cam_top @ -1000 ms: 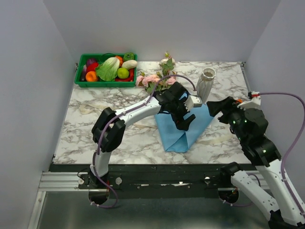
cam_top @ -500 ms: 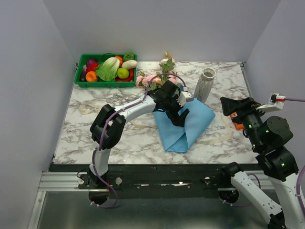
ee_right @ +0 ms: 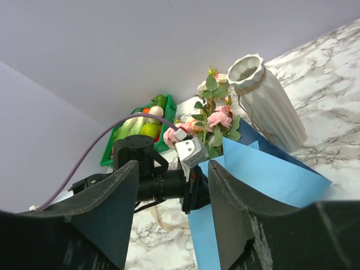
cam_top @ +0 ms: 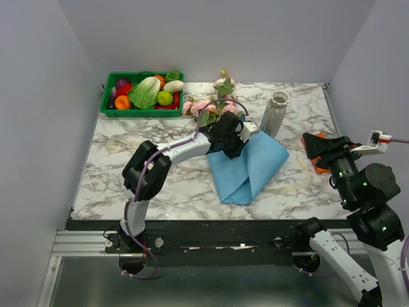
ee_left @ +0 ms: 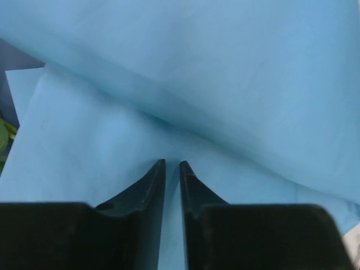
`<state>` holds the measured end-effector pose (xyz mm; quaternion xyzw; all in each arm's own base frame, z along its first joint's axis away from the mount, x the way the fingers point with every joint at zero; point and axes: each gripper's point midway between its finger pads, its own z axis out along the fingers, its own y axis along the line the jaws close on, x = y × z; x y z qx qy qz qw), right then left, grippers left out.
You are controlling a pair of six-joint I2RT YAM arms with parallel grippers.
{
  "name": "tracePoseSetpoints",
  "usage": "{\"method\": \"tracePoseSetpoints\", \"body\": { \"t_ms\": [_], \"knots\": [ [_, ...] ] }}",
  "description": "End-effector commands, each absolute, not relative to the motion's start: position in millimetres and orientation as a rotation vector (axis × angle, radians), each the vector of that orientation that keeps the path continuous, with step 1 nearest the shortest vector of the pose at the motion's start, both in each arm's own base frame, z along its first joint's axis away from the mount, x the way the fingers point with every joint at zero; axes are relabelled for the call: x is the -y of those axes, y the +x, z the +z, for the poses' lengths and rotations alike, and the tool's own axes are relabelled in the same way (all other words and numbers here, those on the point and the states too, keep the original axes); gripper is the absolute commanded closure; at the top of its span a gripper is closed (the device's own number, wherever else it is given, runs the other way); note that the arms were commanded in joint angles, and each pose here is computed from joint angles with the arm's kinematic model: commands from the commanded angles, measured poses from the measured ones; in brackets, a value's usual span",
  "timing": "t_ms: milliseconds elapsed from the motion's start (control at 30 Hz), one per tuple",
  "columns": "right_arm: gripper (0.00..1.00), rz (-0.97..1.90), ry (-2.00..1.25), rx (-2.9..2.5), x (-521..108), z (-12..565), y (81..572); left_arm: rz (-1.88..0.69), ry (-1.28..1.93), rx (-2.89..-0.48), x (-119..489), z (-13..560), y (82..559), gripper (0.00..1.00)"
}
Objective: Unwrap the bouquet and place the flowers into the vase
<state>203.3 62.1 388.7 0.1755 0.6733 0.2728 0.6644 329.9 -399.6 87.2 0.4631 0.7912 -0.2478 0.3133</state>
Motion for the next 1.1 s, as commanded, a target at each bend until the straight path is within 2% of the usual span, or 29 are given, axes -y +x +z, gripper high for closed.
{"method": "tracePoseSetpoints", "body": {
  "t_ms": [0,267,533,700,800,900,933,1000,1033,1067],
  "knots": [
    [0.41,0.619,0.403,-1.512,-60,389,198,-0.641,1.149,-2.085,406,89,341,0.78],
    [0.41,0.617,0.413,-1.502,-56,387,195,-0.778,1.166,-2.058,441,101,328,0.74],
    [0.41,0.619,0.431,-1.464,-50,395,189,-0.956,1.258,-2.011,480,123,283,0.71],
    [0.41,0.617,0.439,-1.441,-46,399,185,-1.082,1.327,-1.909,499,160,245,0.69],
    [0.41,0.614,0.442,-1.436,-44,400,183,-1.083,1.373,-1.871,503,169,228,0.67],
    [0.36,0.613,0.441,-1.438,-43,400,182,-0.979,1.377,-1.905,493,158,230,0.50],
    [0.33,0.608,0.440,-1.441,-43,399,182,-0.818,1.356,-1.900,485,152,250,0.34],
    [0.28,0.600,0.439,-1.456,-44,394,185,-0.689,1.325,-1.913,475,147,265,0.20],
    [0.27,0.602,0.437,-1.459,-45,392,185,-0.592,1.306,-1.932,467,142,276,0.08],
    [0.26,0.602,0.438,-1.470,-46,388,187,-0.535,1.304,-1.925,463,142,281,0.04]
  ]
}}
